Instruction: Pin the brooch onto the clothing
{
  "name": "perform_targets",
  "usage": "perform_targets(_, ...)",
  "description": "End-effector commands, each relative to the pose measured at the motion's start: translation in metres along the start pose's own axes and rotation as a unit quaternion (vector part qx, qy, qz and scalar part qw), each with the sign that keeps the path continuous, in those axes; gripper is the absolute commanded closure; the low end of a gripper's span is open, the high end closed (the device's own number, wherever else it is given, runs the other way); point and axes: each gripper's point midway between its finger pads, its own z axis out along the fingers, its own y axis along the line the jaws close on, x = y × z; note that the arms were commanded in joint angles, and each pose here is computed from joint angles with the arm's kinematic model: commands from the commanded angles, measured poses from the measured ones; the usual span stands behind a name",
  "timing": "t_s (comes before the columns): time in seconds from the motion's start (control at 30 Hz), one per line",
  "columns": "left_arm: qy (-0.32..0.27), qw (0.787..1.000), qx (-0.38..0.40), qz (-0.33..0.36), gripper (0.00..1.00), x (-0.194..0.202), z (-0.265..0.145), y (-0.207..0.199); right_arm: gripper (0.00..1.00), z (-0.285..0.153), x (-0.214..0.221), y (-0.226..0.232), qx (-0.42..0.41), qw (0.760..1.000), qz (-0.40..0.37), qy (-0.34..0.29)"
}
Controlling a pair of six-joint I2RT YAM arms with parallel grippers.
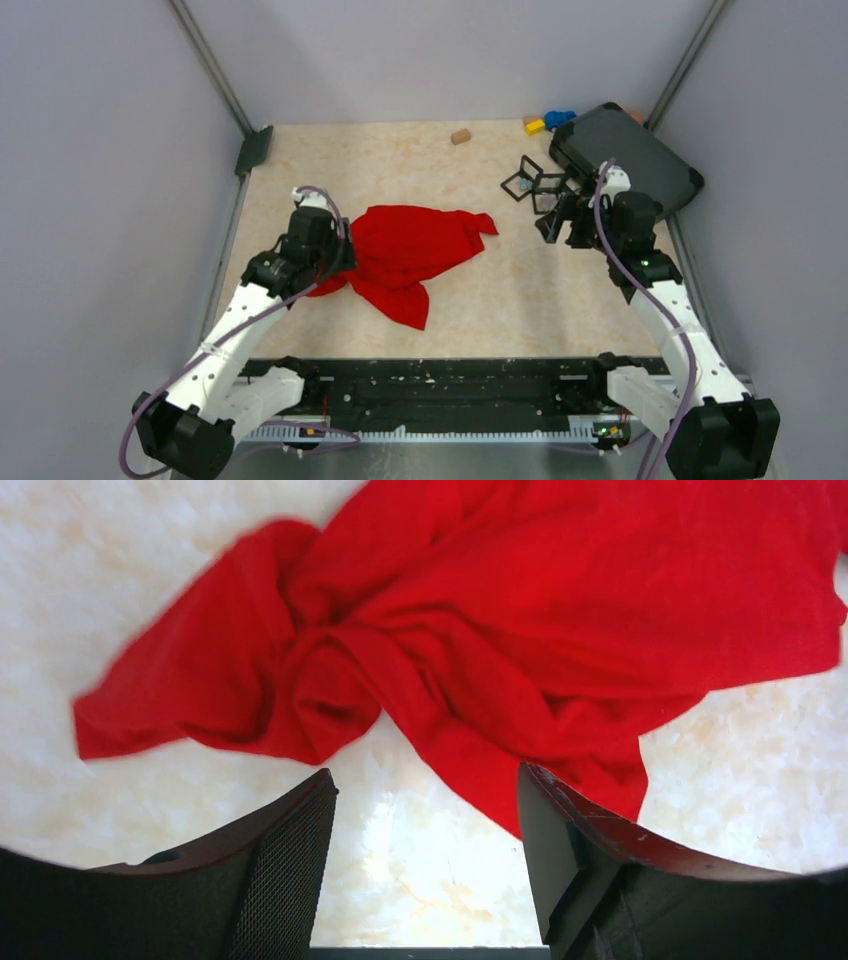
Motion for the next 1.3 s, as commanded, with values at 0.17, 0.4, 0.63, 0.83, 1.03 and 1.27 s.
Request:
perform_targets(0.17,0.064,0.978,0.147,-0.132,0.30,0.061,-0.001,-0.046,0.12,0.023,0.063,0.063,-0.098,0.992,-0.020,0.077)
perform_targets(0.4,0.157,0.961,0.148,-0.175,0.30,0.123,0.012,-0.047,0.17,0.050,0.097,0.112,-0.154,0.983,-0.021,0.098)
perform_targets(0.63,0.156,0.939,0.184,-0.245,0.36,0.142,0.024,-0.057,0.26,0.090,0.109,0.123,-0.160,0.981,-0.023,0.108)
perform_targets(0.83,0.137,0.933,0.185,-0.278,0.40,0.143,0.035,-0.057,0.30,0.118,0.120,0.121,-0.153,0.980,-0.025,0.122)
perform_targets(1.03,0.134,0.935,0.161,-0.287,0.49,0.150,0.046,-0.050,0.42,0.141,0.130,0.125,-0.157,0.977,-0.029,0.140)
perform_targets(1.27,0.106,0.942,0.148,-0.284,0.58,0.146,0.063,-0.045,0.51,0.151,0.136,0.135,-0.182,0.970,-0.021,0.157)
